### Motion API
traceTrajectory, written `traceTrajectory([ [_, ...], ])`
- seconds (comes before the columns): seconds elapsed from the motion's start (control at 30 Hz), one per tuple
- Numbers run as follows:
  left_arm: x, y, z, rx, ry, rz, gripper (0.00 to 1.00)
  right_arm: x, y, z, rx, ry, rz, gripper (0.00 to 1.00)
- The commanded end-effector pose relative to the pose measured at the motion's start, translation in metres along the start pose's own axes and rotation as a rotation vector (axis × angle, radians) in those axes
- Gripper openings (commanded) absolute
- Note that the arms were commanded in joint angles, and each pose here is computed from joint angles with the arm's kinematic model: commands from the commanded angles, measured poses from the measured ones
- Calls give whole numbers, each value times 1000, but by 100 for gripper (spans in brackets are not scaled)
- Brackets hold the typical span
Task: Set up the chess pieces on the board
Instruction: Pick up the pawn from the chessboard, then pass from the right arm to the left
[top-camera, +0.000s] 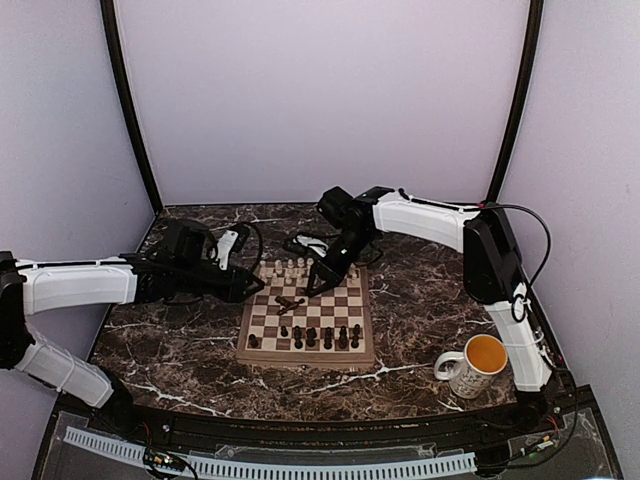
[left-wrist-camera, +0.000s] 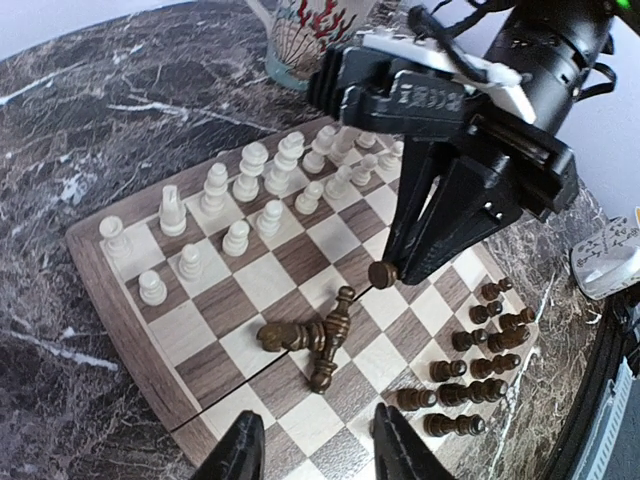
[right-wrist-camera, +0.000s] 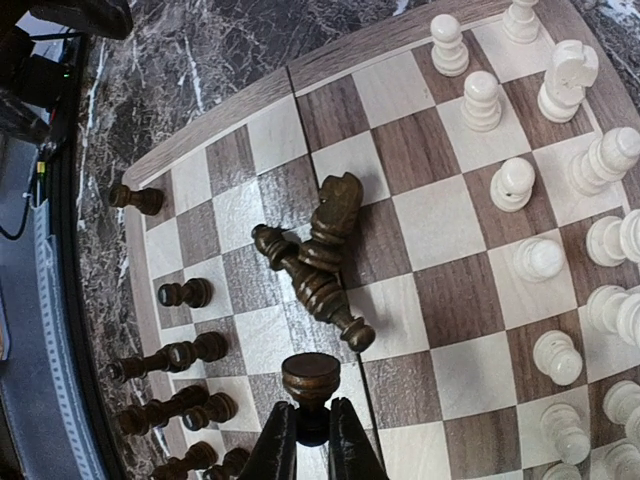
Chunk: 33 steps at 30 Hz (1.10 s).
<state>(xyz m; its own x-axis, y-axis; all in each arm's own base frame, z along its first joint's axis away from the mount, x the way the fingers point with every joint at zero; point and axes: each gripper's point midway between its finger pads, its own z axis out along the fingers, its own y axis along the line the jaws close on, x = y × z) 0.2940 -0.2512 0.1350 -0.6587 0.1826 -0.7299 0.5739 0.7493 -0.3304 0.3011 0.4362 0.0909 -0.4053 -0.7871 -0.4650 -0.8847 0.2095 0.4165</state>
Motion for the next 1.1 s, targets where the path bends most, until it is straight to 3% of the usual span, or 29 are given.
traceTrajectory([
  [0.0,-13,-25,-10,104,-82,163,39,-2,29,-4,-144,-15,27,10],
  [0.27,7,-86,-10,219,-100,731,39,-9,59,-22,-270,-67,2,11],
  [0.37,6,-87,-1,197,-86,842,40,-10,64,-25,-295,-75,2,11],
  [0.67,-1,-81,26,116,-33,1023,40,-10,73,-29,-339,-86,6,13],
  [1.07,6,-88,45,133,3,1093,37,-7,76,-26,-371,-81,17,14],
])
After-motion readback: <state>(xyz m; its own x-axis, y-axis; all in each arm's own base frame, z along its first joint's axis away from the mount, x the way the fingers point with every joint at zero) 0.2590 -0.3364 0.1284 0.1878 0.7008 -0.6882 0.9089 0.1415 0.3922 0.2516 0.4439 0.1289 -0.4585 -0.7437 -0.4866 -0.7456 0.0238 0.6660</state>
